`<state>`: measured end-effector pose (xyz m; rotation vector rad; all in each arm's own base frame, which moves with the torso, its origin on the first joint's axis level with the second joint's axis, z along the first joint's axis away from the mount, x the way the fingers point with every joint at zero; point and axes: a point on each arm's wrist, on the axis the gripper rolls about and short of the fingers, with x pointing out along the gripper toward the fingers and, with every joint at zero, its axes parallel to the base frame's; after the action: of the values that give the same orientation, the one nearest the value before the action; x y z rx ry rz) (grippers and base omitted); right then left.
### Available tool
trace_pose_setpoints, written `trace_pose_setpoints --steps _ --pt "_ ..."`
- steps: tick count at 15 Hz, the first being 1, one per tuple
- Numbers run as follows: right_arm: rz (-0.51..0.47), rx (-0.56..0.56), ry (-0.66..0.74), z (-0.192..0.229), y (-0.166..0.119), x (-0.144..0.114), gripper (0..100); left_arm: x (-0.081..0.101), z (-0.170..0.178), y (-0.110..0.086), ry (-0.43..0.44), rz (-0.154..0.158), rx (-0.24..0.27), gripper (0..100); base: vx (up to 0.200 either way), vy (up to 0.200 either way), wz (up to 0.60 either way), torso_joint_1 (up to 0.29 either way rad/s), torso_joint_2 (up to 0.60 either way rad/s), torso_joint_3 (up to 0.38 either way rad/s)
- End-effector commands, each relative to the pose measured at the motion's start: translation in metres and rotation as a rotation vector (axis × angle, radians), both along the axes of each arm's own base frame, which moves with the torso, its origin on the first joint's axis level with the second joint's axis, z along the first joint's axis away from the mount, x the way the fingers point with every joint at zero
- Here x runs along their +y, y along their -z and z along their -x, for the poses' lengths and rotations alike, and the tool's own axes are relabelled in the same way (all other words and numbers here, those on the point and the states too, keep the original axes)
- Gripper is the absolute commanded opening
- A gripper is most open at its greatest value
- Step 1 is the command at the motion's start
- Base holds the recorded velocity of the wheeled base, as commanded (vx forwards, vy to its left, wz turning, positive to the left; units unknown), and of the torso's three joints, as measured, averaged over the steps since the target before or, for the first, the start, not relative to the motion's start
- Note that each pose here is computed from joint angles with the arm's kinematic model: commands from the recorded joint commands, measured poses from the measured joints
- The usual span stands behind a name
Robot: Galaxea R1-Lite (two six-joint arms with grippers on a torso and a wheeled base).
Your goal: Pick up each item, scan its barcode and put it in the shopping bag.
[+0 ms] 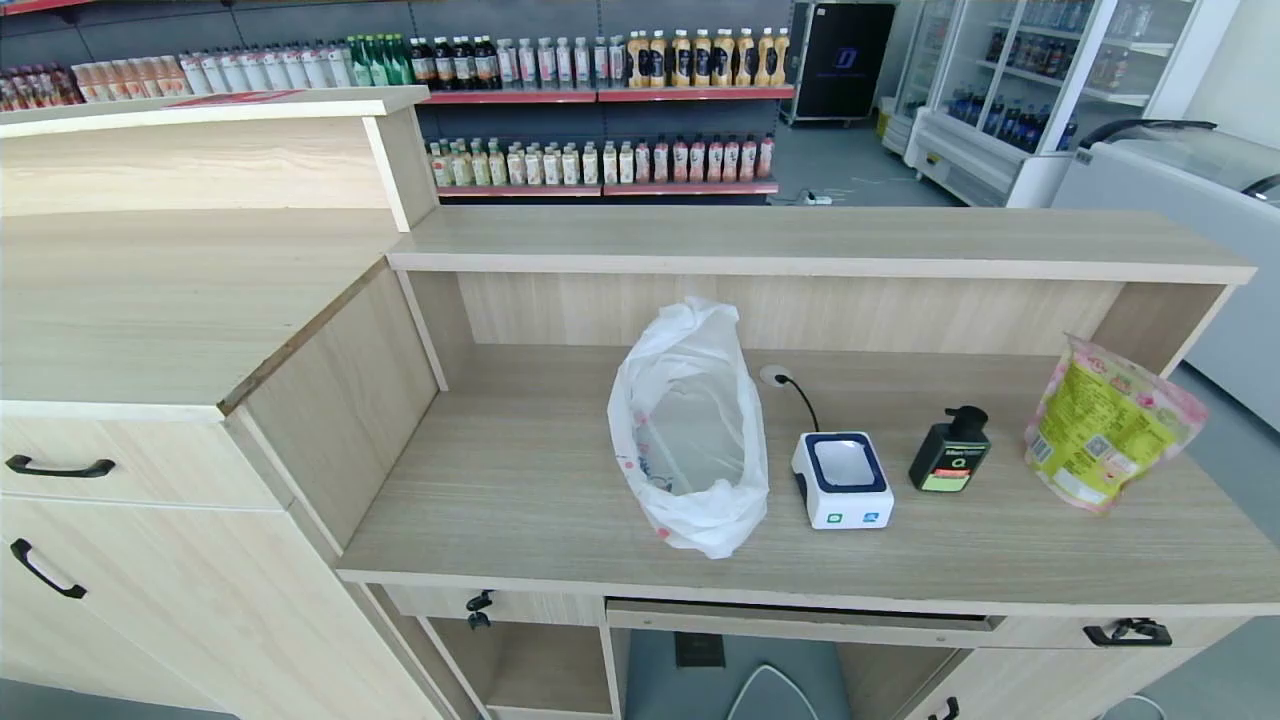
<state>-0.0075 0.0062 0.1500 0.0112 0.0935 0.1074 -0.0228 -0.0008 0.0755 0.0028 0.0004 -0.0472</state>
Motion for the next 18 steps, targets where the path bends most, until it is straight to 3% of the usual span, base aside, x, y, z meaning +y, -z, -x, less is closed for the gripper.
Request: trace_pose_setpoints --steps 1,5,10,13,14,18 --pt "-0.005 0.044 -0.023 -0.010 -0.005 -0.001 100 0.000 0.000 0.000 0.002 -0.003 0.001 100 0.000 0.000 0.00 0.000 0.00 0.000" --pt "0.008 0.038 -0.026 -0.022 -0.014 -0.002 100 0.000 0.000 0.000 0.002 -0.006 0.001 100 0.000 0.000 0.00 0.000 0.00 0.000" --pt "0.011 0.007 0.037 -0.063 -0.033 -0.010 100 0.000 0.000 0.000 0.002 -0.023 -0.003 100 0.200 0.000 0.00 -0.006 0.00 0.005" --pt "0.013 0.005 0.043 -0.090 -0.038 -0.014 100 0.000 0.000 0.000 0.000 -0.017 -0.001 100 0.200 0.000 0.00 0.010 0.01 -0.001" --pt "0.012 0.014 0.045 -0.097 -0.040 -0.015 100 0.000 0.000 0.000 0.002 -0.003 0.001 100 0.000 0.000 0.00 0.000 0.00 0.000" --pt "0.037 0.137 0.099 -0.133 -0.036 -0.029 100 0.000 0.000 0.000 0.000 0.000 0.001 100 0.000 0.000 0.00 0.000 0.00 0.000"
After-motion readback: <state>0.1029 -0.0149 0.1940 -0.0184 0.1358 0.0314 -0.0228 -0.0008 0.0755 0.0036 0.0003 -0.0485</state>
